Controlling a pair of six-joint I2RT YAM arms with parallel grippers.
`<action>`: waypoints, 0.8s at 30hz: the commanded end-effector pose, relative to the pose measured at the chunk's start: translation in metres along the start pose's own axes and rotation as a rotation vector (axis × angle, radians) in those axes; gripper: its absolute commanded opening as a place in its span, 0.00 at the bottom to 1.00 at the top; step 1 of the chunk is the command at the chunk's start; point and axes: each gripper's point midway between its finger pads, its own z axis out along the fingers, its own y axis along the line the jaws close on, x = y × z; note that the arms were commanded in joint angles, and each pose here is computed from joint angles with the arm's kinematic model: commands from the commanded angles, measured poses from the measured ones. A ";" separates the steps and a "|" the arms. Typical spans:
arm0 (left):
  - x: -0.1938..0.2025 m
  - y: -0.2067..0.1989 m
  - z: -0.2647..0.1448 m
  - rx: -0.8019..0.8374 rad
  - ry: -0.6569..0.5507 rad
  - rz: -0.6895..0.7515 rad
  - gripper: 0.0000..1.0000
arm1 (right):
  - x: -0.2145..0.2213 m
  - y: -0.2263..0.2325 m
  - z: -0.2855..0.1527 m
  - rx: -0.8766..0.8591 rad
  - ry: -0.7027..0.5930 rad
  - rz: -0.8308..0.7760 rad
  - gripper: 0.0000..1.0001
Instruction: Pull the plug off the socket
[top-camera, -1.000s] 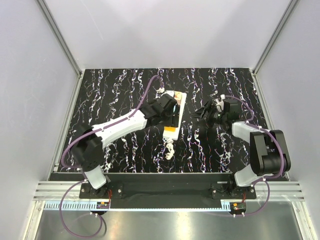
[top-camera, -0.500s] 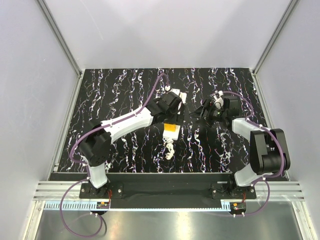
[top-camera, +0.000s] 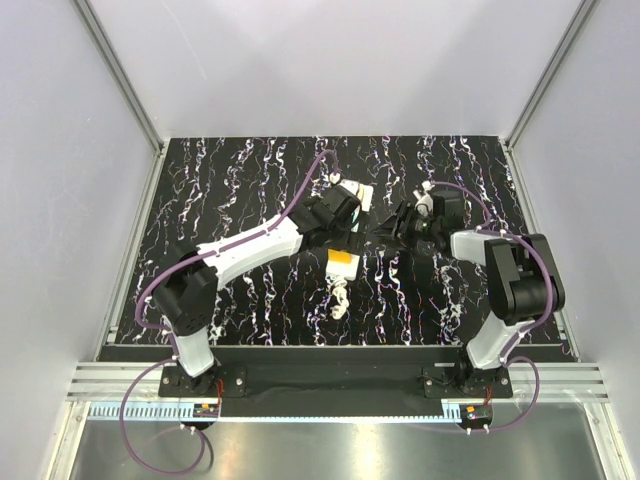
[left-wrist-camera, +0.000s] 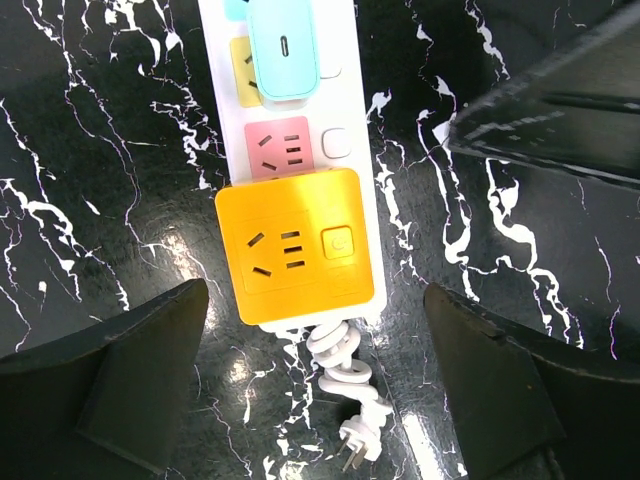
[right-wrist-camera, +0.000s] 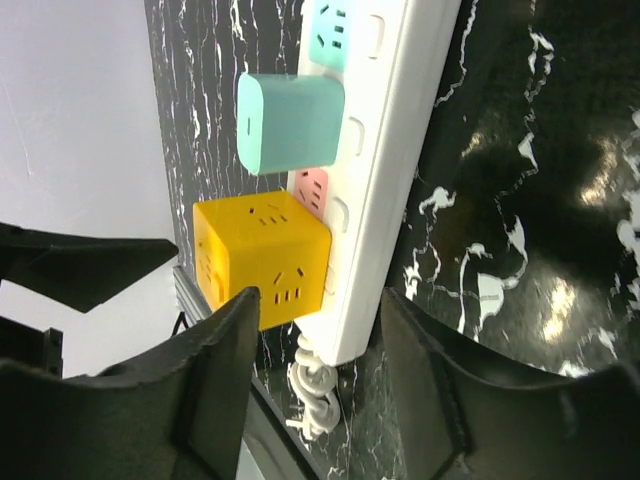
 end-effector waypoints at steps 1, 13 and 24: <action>-0.010 -0.001 -0.001 0.005 -0.032 -0.003 0.95 | -0.014 0.018 0.013 -0.083 -0.024 -0.066 0.56; -0.009 -0.012 0.016 0.035 0.009 -0.016 0.88 | 0.009 0.020 0.034 -0.096 -0.002 -0.079 0.31; 0.005 -0.009 0.031 0.010 0.049 -0.026 0.74 | 0.024 0.012 0.039 -0.069 0.040 -0.074 0.18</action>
